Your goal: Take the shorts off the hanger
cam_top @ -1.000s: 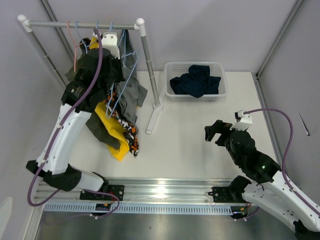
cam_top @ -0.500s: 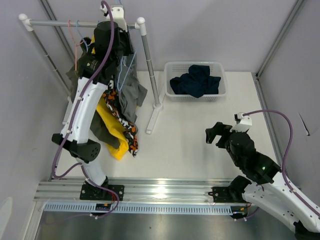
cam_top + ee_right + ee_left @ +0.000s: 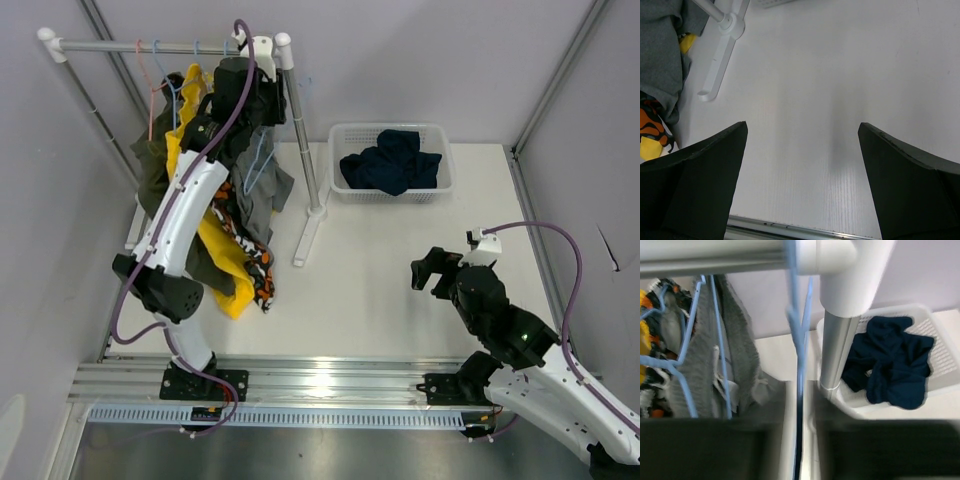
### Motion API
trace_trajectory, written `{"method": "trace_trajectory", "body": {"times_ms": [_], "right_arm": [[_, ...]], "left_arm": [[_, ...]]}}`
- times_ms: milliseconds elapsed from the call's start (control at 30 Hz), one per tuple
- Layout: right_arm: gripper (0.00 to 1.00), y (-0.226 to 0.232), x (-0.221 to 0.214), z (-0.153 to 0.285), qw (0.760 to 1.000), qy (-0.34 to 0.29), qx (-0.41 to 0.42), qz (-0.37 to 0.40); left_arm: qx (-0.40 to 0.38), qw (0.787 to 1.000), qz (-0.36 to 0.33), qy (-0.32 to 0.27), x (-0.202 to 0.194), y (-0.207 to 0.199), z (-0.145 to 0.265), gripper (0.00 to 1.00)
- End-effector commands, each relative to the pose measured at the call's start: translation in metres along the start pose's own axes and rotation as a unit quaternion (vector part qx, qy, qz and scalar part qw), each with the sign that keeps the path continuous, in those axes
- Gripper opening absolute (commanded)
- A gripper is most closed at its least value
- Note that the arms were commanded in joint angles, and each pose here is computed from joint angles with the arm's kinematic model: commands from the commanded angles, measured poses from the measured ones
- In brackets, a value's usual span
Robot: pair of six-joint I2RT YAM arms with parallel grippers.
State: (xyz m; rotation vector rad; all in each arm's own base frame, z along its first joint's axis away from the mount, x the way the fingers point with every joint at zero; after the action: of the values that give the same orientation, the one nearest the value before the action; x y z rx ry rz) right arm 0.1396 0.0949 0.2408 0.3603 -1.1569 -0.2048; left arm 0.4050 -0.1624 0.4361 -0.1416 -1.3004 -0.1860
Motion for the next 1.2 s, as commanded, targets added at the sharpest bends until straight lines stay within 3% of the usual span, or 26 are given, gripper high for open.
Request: {"method": "trace_trajectory", "body": {"times_ms": [0, 100, 167, 267, 567, 733, 867, 1167], "right_arm": [[0.99, 0.001, 0.004, 0.001, 1.000, -0.015, 0.000, -0.013], [1.00, 0.001, 0.002, 0.000, 1.000, -0.012, 0.000, -0.012], [1.00, 0.001, 0.001, 0.000, 1.000, -0.011, 0.001, -0.014], [0.99, 0.001, 0.000, 0.000, 1.000, -0.008, 0.002, -0.016], [0.99, 0.000, 0.000, 0.001, 1.000, -0.008, 0.001, -0.017], [0.99, -0.001, -0.001, 0.002, 1.000, -0.008, 0.001, -0.017], [0.99, -0.001, -0.001, 0.001, 1.000, -0.007, 0.000, -0.016], [0.99, 0.000, -0.004, 0.001, 1.000, -0.002, 0.001, -0.012]], "left_arm": [[-0.017, 0.999, 0.019, -0.030, 0.010, 0.002, 0.025, 0.55], [-0.016, 0.999, 0.023, -0.043, 0.013, 0.007, 0.051, 0.82], [-0.010, 0.998, 0.024, -0.050, 0.015, 0.012, 0.070, 0.92], [0.003, 0.998, 0.019, -0.067, 0.022, 0.020, 0.094, 0.96], [0.054, 0.996, 0.019, -0.073, 0.022, 0.044, 0.105, 0.94], [0.070, 0.995, 0.020, -0.061, 0.017, 0.050, 0.085, 0.91], [0.077, 0.996, 0.024, -0.048, 0.013, 0.054, 0.066, 0.81], [0.097, 0.994, 0.036, -0.024, 0.009, 0.067, 0.024, 0.75]]}}
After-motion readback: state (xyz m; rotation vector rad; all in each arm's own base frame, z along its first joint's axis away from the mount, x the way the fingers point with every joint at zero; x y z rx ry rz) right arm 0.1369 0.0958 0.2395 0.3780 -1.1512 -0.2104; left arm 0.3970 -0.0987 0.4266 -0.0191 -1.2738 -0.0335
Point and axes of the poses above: each gripper's point midway between its finger pads, its own z axis back along the fingers, its own y axis along the line the jaws close on, x = y × z, the point moved 8 cm from there along z, back along the fingers, and after that the axes turned 3 degrees about -z, right-handed, at the moved point
